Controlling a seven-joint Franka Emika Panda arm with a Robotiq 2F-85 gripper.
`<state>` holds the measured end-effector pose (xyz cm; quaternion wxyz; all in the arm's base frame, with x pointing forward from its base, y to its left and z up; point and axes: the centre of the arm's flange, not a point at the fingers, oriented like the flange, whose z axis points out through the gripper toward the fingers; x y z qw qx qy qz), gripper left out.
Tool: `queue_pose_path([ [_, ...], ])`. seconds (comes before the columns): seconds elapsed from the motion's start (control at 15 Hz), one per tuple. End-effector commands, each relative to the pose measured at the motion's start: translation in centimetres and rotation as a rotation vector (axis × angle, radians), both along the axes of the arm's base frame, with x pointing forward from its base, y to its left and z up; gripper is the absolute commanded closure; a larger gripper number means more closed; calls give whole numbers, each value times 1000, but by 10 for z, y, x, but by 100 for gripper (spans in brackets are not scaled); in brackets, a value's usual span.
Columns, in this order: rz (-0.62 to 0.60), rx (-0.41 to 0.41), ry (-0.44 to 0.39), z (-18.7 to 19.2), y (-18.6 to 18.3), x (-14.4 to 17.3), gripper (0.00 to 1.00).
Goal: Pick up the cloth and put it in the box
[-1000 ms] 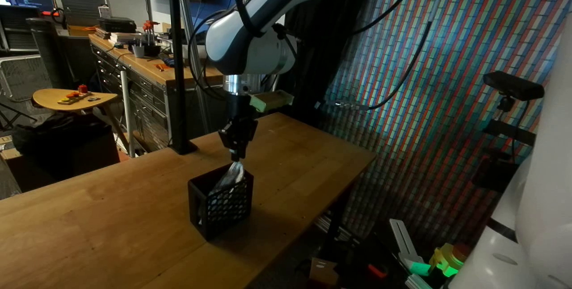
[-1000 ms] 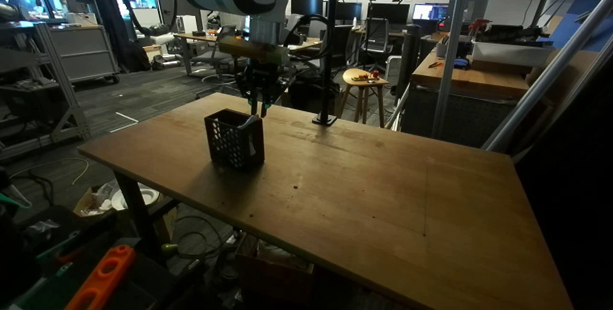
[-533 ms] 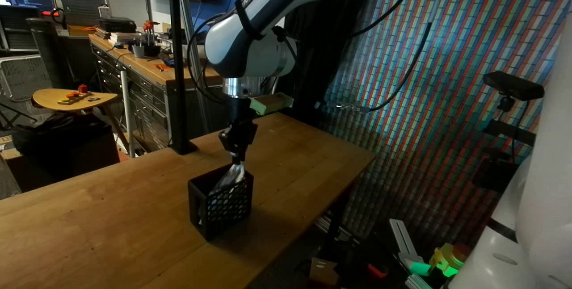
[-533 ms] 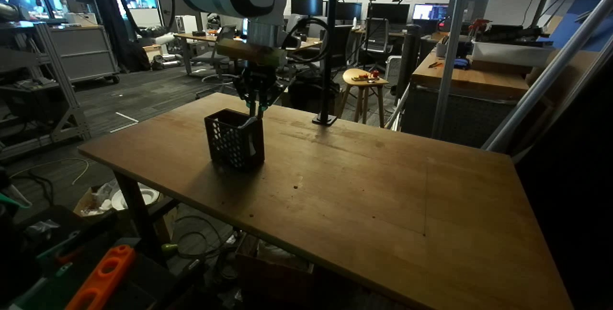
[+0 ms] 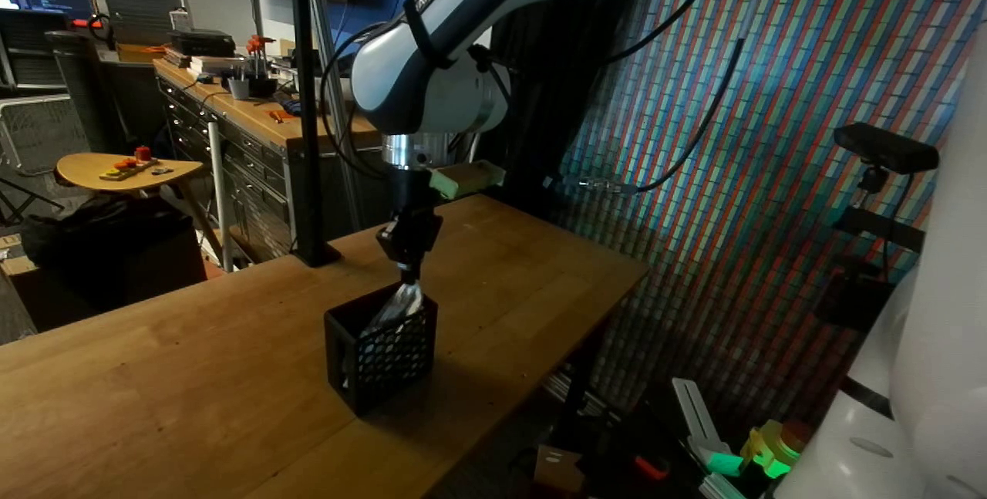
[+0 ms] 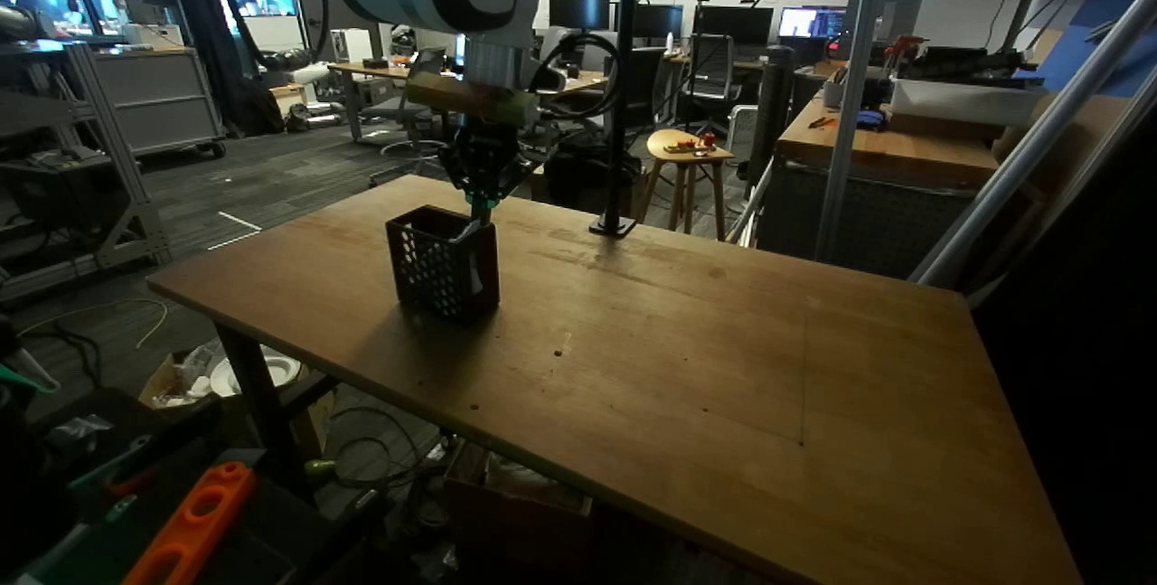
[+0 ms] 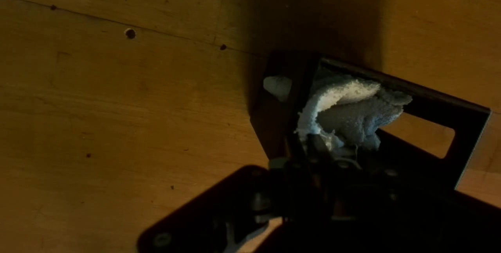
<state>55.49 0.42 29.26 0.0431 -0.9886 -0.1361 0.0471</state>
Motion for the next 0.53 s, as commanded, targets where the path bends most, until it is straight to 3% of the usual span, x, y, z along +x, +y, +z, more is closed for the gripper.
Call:
queue_pose_path([
  [0.0, 5, 5, 7, 15, 8, 2, 91],
  [0.47, 14, 6, 46, 21, 18, 1, 91],
])
